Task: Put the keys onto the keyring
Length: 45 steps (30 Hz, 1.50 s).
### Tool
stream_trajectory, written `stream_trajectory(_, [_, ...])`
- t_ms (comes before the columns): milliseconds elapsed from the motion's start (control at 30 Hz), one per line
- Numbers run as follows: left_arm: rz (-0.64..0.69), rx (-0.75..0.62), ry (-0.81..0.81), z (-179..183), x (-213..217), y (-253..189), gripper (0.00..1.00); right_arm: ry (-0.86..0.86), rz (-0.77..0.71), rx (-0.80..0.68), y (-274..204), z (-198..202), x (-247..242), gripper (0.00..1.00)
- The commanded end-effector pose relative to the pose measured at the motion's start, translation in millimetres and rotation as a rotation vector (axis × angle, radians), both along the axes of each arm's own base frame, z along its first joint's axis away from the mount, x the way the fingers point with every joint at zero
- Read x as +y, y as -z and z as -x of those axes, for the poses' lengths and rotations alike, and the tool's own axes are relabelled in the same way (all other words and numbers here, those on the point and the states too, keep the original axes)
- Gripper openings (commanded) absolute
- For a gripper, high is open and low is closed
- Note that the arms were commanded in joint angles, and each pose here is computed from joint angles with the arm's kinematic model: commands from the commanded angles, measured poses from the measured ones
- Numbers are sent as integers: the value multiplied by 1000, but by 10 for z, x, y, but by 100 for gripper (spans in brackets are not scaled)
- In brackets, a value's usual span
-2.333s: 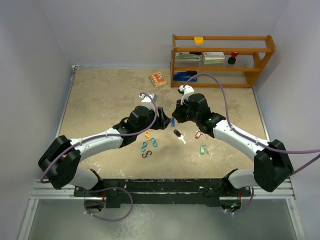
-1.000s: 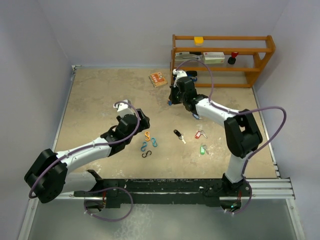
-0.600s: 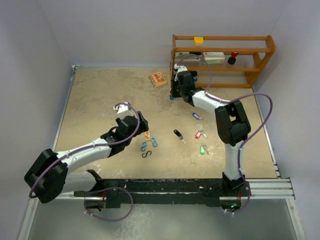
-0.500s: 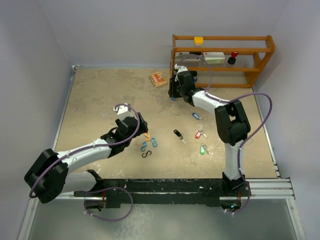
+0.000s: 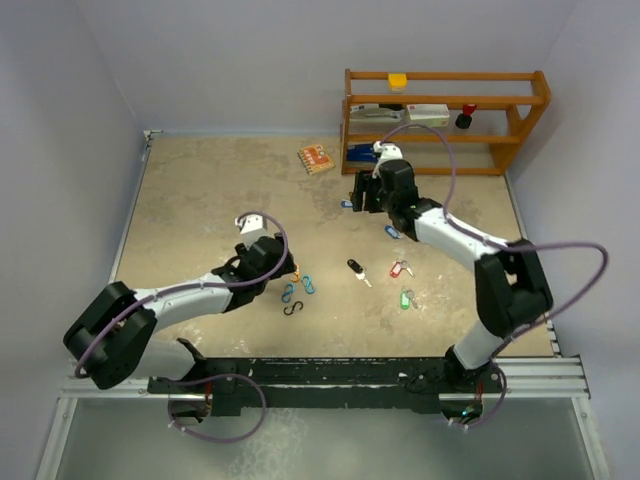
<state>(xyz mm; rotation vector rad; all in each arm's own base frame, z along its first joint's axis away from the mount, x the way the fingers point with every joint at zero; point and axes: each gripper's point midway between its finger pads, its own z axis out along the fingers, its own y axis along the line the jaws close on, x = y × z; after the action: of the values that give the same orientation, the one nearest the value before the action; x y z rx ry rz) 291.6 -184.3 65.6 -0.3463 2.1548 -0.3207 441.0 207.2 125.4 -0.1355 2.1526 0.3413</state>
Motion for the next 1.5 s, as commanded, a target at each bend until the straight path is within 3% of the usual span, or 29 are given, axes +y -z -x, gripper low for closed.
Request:
stream_trajectory(0, [-28, 4, 8, -76, -115, -10, 69, 43, -38, -76, -354, 331, -194, 67])
stream_trajectory(233, [-116, 35, 15, -67, -221, 119, 68, 47, -10, -93, -530, 739, -390, 68])
stream_trajectory(467, [-174, 47, 19, -55, -350, 180, 67, 44, 1, -76, -416, 982, -510, 68])
stream_trajectory(1100, [-360, 58, -17, 9, -436, 287, 63, 50, 11, -76, -380, 1129, -601, 68])
stream_trajectory(1467, [-359, 81, -8, 63, -457, 415, 59, 48, 20, -52, -275, 1198, -631, 68])
